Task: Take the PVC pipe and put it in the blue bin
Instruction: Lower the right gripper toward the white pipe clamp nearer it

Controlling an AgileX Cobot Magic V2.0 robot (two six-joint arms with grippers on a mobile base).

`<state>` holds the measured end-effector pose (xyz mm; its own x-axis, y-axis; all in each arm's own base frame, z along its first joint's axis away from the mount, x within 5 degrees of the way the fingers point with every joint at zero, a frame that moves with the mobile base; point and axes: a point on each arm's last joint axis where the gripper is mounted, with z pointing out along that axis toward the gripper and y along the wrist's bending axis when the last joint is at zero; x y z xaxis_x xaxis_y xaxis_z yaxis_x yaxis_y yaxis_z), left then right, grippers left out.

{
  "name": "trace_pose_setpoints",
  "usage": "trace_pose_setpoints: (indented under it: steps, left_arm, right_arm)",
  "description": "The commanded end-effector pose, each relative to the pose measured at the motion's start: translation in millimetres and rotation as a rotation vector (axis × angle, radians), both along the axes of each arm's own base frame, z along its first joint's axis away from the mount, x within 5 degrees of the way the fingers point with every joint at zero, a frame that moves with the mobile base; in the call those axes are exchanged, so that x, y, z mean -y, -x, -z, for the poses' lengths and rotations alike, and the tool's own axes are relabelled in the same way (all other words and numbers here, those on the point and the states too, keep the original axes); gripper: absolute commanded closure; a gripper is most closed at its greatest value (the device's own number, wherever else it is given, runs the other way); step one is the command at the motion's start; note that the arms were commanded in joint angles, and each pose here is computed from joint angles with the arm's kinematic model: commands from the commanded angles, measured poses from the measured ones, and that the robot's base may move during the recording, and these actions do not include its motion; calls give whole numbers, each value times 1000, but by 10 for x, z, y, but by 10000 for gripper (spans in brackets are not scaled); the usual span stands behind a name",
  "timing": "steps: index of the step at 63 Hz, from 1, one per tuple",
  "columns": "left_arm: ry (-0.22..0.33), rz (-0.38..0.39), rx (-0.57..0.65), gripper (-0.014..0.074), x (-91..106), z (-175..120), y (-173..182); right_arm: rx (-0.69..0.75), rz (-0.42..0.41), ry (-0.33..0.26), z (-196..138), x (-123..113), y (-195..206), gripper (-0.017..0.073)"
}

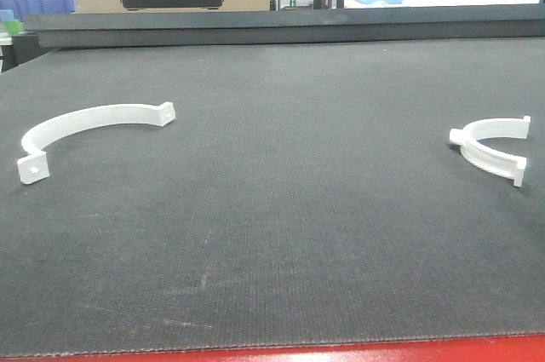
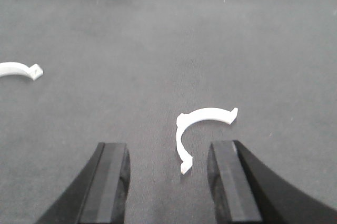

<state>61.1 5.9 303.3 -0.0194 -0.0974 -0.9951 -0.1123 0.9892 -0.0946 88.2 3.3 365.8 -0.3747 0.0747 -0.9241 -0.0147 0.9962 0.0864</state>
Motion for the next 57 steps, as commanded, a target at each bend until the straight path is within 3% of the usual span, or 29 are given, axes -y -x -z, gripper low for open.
trace_pose_setpoints:
  steps: [1,14,23,32,41,51,57]
  left_arm:
    - [42,12,-103,704,-7,-56,-144]
    - [67,14,-269,704,-56,-132,-535]
    - [86,14,-345,704,-90,-158,-802]
    - [89,14,-384,704,-115,-185,-988]
    - [90,11,-388,704,-132,-184,-1091]
    - [80,2,-308,704,-144,-254,-1112]
    - [76,-1,-278,704,-148,-280,-1121]
  right_arm:
    - [-40,-12,-11,-71,24,-142,316]
    - [-206,-43,-59,0,75,-468,316]
    - [-304,-58,-113,130,100,-678,316]
    - [-359,-61,-130,213,121,-782,316]
    - [-287,-28,-119,169,155,-833,316]
    - [-169,24,-101,85,210,-897,316]
    - [-141,30,-120,63,208,-911,316]
